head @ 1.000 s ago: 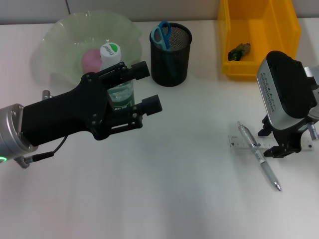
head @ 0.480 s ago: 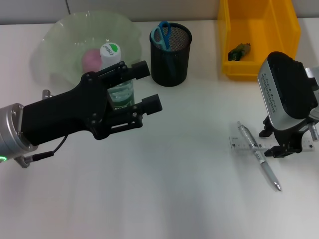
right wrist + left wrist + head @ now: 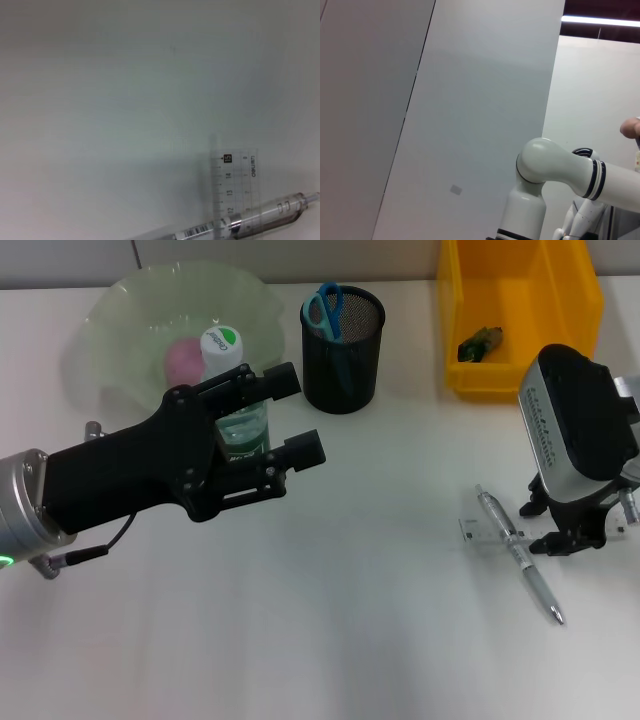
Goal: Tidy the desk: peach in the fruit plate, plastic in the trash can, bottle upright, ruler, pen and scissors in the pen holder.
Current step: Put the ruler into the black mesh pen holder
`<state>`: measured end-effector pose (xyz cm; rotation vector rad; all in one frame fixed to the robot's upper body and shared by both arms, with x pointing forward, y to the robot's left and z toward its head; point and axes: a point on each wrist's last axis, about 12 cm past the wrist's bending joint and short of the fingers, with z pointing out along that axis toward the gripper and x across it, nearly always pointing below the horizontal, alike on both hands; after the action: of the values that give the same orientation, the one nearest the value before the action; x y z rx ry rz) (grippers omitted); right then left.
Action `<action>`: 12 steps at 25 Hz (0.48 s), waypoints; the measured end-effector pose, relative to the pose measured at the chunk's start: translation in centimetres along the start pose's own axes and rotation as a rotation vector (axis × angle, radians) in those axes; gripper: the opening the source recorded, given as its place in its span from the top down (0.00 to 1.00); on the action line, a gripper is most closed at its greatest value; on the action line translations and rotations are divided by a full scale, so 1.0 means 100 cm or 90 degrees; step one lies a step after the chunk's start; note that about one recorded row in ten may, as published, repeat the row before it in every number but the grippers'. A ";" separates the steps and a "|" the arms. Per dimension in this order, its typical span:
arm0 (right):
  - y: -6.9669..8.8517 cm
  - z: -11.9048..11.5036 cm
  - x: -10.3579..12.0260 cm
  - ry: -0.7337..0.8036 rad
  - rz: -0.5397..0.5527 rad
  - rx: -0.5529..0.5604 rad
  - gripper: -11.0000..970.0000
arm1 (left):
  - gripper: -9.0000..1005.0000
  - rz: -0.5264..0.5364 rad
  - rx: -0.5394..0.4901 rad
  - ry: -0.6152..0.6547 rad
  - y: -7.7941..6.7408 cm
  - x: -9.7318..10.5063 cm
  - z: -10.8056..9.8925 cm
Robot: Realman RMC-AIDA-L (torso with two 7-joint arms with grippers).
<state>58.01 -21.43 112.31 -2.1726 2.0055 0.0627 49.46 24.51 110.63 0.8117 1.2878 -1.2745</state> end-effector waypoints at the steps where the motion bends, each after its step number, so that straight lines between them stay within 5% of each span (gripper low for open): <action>1: 0.002 -0.004 0.000 -0.016 0.006 0.009 0.60 | 0.22 -0.001 0.001 0.000 0.000 0.000 0.000; 12: 0.017 -0.035 0.006 -0.149 0.065 0.092 0.60 | 0.22 0.001 0.002 0.000 -0.001 0.000 -0.001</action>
<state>56.05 -22.76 115.44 -1.8804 1.9230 0.1731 49.38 24.60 110.64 0.8147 1.2847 -1.2748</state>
